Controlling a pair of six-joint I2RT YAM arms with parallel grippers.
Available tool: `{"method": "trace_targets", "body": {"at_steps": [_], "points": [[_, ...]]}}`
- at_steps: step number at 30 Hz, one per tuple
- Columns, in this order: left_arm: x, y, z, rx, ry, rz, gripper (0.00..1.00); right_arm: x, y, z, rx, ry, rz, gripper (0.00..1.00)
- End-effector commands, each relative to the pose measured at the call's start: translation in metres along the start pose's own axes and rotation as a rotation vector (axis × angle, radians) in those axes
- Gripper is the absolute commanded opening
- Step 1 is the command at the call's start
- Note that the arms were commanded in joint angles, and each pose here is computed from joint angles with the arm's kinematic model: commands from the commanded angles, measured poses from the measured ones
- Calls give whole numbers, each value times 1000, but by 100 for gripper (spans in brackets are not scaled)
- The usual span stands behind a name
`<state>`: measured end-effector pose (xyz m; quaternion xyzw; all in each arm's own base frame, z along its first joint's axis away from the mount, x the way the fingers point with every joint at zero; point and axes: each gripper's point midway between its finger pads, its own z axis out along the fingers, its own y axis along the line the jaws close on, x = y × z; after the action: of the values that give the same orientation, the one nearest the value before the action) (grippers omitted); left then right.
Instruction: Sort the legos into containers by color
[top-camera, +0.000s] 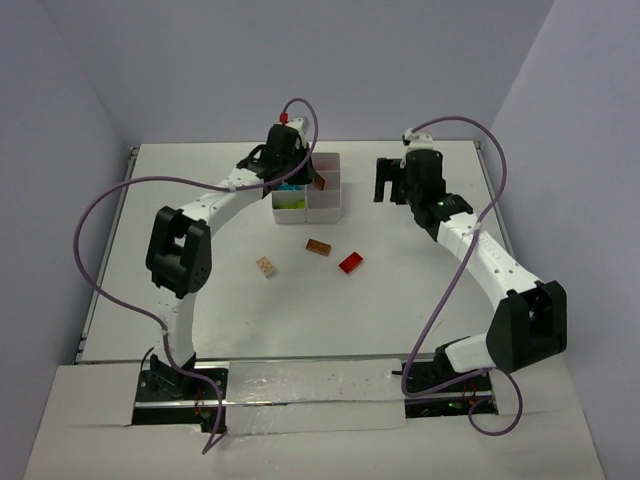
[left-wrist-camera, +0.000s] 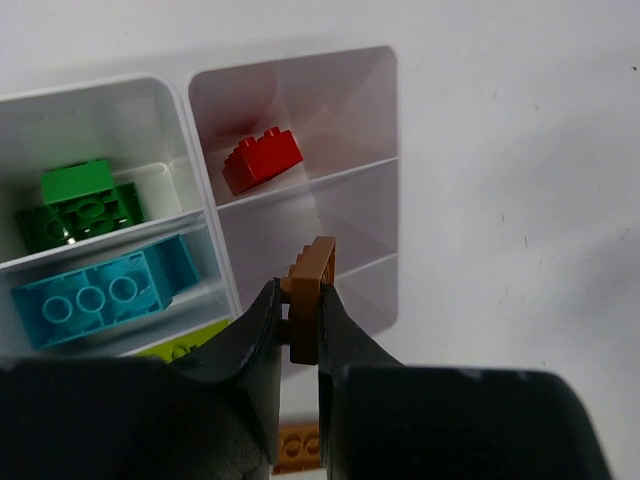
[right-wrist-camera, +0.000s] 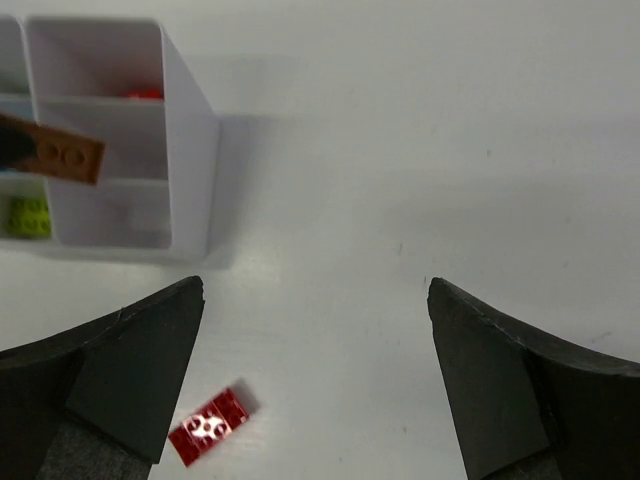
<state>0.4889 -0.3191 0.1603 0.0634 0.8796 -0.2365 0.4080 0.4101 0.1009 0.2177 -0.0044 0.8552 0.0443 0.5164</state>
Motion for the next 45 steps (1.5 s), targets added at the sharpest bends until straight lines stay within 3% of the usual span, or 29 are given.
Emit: {"method": "trace_targets", "body": {"at_steps": [1,8,14,17,21,23,26,28,36,45], "points": [[-30,-11,7,-3,-91,-9,11,10,4,-19,-66,17,-43,100],[-17,-11,24,-36,-80,16,36,49,19,-29,-219,111,-169,100],[-28,-16,16,-37,-102,31,52,81,27,-29,-288,227,-227,100],[-40,-22,4,-26,-123,43,54,97,38,-29,-328,279,-273,100],[-69,-40,-40,39,-178,79,57,127,70,-30,-369,347,-397,99],[-79,-43,-64,67,-191,96,63,143,85,-32,-402,384,-443,99],[-89,-39,-105,97,-203,102,81,162,102,-32,-438,433,-488,99],[-86,-30,-121,104,-181,95,87,173,106,-27,-444,474,-505,100],[-52,14,-178,169,-92,80,88,187,111,-11,-434,553,-631,100],[-35,41,-182,131,-72,24,88,188,108,-10,-403,618,-671,98]]}}
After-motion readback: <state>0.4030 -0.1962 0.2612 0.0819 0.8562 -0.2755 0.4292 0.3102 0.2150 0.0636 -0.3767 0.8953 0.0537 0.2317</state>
